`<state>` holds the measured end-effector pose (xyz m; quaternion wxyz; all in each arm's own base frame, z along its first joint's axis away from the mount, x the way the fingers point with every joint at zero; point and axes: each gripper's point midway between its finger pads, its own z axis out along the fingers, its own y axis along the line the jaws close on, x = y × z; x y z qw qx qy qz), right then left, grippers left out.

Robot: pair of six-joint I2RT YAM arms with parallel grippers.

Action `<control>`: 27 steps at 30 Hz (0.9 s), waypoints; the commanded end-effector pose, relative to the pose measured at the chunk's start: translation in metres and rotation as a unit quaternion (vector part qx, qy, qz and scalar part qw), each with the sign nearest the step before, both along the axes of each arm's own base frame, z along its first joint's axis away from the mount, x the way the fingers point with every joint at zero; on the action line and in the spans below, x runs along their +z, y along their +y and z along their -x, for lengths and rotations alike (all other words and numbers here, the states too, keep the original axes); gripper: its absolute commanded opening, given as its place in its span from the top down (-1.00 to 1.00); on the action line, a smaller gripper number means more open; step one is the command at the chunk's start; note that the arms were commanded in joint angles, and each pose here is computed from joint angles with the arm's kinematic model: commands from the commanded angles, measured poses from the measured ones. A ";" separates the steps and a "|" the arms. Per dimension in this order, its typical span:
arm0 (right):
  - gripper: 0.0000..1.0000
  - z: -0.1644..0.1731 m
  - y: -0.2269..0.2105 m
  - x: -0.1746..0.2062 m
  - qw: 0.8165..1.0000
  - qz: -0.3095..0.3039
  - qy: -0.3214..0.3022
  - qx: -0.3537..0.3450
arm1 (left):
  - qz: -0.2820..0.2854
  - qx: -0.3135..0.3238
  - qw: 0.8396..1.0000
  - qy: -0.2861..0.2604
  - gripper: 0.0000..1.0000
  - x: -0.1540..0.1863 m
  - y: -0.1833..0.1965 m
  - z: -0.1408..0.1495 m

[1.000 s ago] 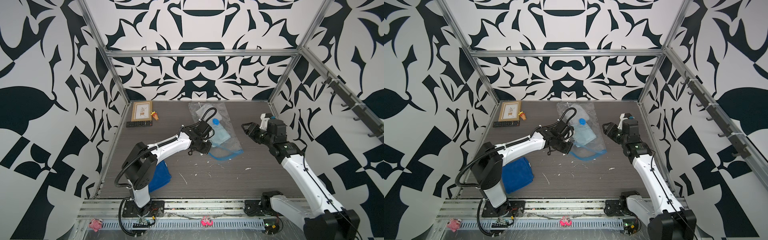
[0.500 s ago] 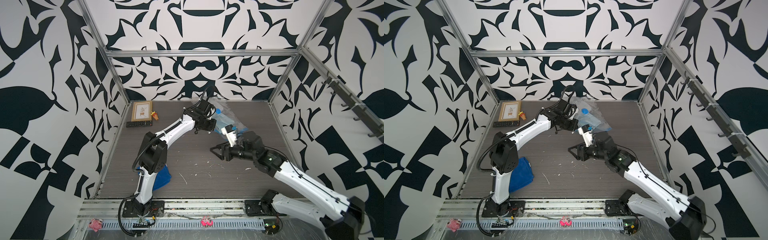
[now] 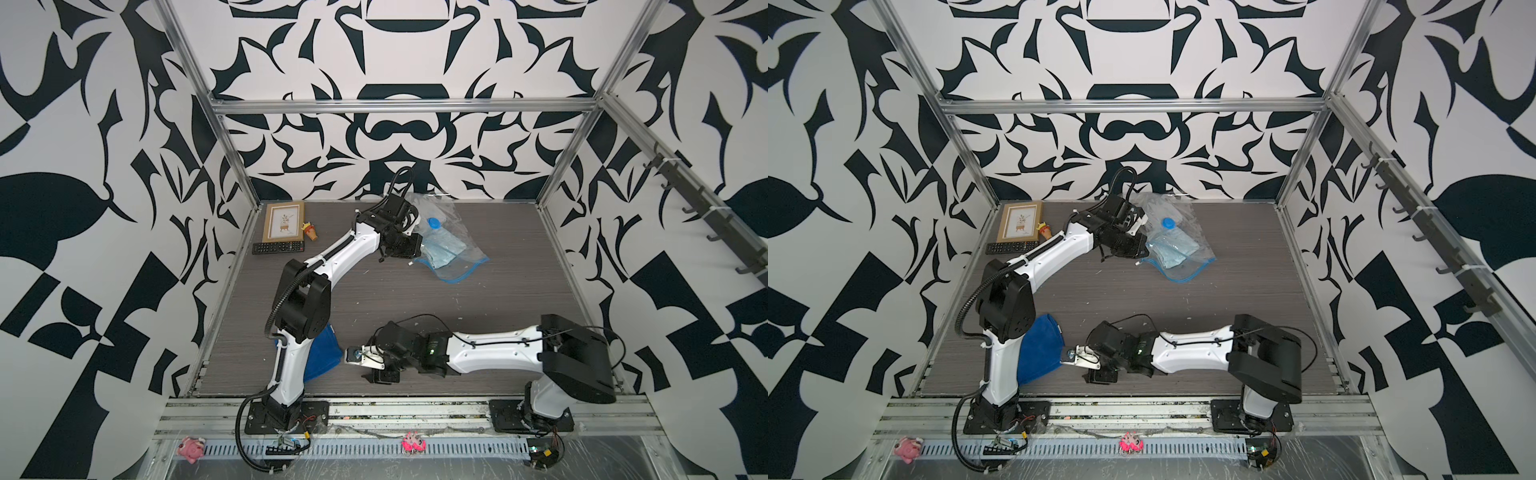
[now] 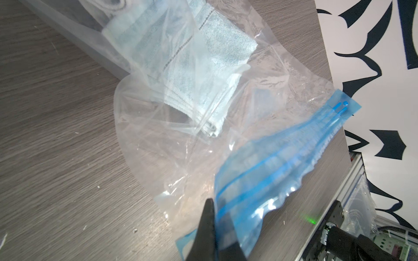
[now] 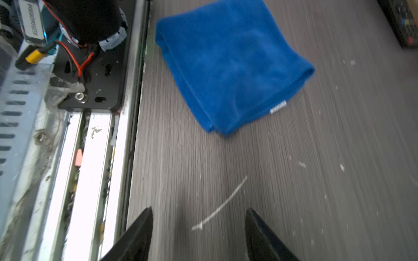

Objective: Place the folded towel into the vacuum bag
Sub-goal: Move the towel to the center of the board.

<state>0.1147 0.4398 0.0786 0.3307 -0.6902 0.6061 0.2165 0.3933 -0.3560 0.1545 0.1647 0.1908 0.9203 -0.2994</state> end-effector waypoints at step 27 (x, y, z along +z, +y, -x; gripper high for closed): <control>0.43 -0.029 0.085 -0.042 0.994 0.003 -0.053 0.097 | 0.009 0.029 0.999 -0.019 1.00 0.026 0.035 -0.013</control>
